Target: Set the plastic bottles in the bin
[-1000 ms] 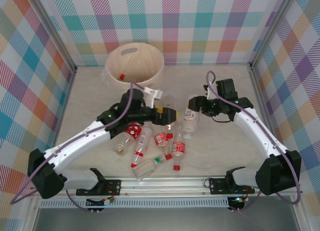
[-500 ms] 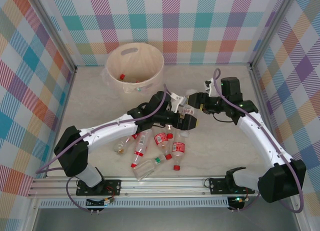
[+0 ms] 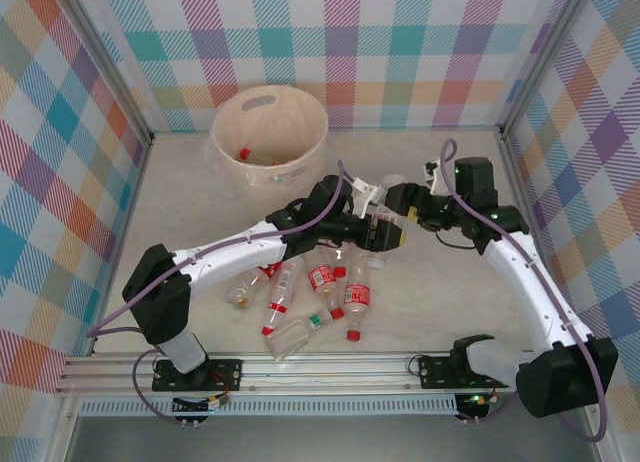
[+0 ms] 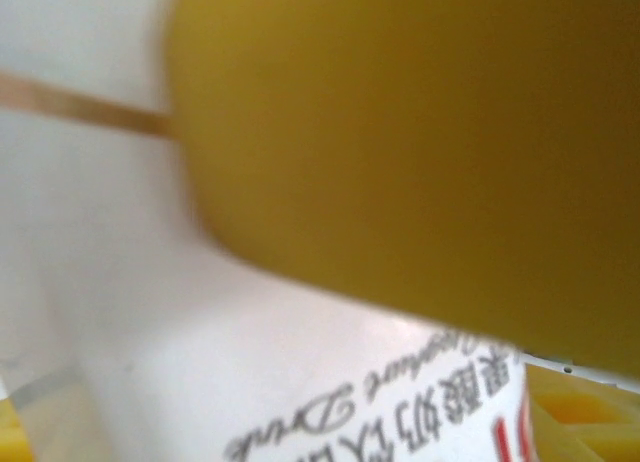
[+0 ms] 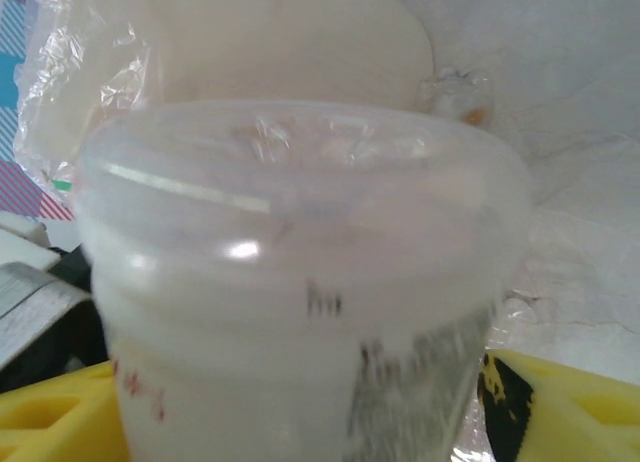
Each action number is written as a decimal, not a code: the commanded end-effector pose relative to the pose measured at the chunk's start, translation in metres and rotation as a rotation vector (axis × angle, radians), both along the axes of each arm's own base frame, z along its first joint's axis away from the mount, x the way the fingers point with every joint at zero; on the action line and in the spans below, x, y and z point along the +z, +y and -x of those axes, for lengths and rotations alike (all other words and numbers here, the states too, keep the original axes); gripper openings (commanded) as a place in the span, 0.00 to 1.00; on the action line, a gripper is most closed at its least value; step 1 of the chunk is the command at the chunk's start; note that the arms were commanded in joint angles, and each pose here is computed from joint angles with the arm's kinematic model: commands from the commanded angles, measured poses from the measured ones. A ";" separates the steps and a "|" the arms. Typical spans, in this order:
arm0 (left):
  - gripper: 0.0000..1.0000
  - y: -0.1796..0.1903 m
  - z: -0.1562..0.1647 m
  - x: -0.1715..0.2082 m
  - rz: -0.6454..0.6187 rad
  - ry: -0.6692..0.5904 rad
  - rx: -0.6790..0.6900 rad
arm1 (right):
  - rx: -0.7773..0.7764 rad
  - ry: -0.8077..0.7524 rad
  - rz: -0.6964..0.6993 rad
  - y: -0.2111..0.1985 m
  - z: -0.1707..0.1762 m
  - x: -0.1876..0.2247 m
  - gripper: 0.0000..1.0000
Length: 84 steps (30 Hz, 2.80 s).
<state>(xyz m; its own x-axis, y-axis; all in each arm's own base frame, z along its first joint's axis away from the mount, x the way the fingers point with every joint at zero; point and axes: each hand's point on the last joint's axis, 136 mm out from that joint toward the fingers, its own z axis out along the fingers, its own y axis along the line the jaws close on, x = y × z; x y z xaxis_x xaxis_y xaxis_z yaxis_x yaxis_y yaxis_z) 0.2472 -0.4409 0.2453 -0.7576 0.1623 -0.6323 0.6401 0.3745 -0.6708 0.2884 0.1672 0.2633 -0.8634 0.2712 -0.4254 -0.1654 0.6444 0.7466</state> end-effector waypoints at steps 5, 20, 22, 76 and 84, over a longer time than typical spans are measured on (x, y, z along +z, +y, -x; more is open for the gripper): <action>0.60 0.002 -0.015 0.009 -0.018 -0.034 0.039 | -0.043 -0.033 0.043 -0.031 0.031 0.019 0.90; 0.49 0.061 -0.072 0.075 -0.106 -0.130 0.182 | -0.214 -0.047 0.190 -0.082 0.052 -0.012 0.93; 0.49 0.071 -0.078 0.091 -0.120 -0.160 0.199 | -0.171 -0.007 0.177 -0.076 0.058 -0.025 0.93; 0.47 0.253 -0.203 -0.012 -0.608 -0.178 0.379 | -0.188 0.260 0.000 -0.044 0.012 -0.122 0.92; 0.79 0.250 -0.199 -0.007 -0.585 -0.179 0.371 | -0.143 0.249 0.028 -0.019 0.004 -0.128 0.92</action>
